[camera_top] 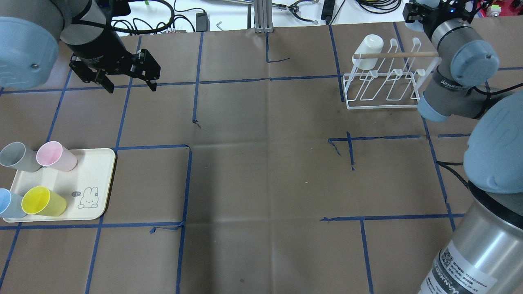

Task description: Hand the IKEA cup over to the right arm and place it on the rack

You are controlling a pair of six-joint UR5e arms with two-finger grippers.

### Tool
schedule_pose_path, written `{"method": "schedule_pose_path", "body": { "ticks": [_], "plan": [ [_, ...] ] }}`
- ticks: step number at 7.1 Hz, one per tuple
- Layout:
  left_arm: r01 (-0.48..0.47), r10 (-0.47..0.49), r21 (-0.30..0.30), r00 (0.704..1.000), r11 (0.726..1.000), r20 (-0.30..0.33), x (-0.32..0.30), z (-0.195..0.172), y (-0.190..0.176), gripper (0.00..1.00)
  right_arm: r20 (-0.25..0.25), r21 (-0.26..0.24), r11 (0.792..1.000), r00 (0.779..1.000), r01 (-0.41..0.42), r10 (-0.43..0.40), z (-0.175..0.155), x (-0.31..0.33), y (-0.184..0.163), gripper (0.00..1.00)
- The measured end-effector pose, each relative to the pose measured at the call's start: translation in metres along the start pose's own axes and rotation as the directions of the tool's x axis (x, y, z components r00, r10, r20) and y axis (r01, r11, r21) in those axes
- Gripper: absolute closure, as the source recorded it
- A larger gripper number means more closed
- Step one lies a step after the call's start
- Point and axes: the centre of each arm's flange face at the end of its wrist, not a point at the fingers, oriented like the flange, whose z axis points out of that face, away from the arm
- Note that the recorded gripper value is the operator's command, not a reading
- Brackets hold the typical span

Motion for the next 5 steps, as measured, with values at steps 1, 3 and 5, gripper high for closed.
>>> {"method": "schedule_pose_path", "body": {
  "ticks": [1,3,5],
  "plan": [
    [0.0,0.0,0.009,1.0,1.0,-0.001,0.001,-0.004,0.002,0.01,-0.005,-0.009,1.0,1.0,-0.004,0.004,0.001,0.004,0.005,0.91],
    [0.005,-0.005,0.013,1.0,1.0,-0.001,0.002,-0.007,0.005,0.01,-0.01,-0.028,1.0,1.0,-0.011,0.01,0.003,0.008,0.015,0.9],
    [0.001,-0.001,0.009,1.0,1.0,0.001,0.009,-0.006,0.005,0.0,-0.011,-0.057,0.998,1.0,-0.019,0.018,0.001,0.008,0.029,0.57]
  ]
}}
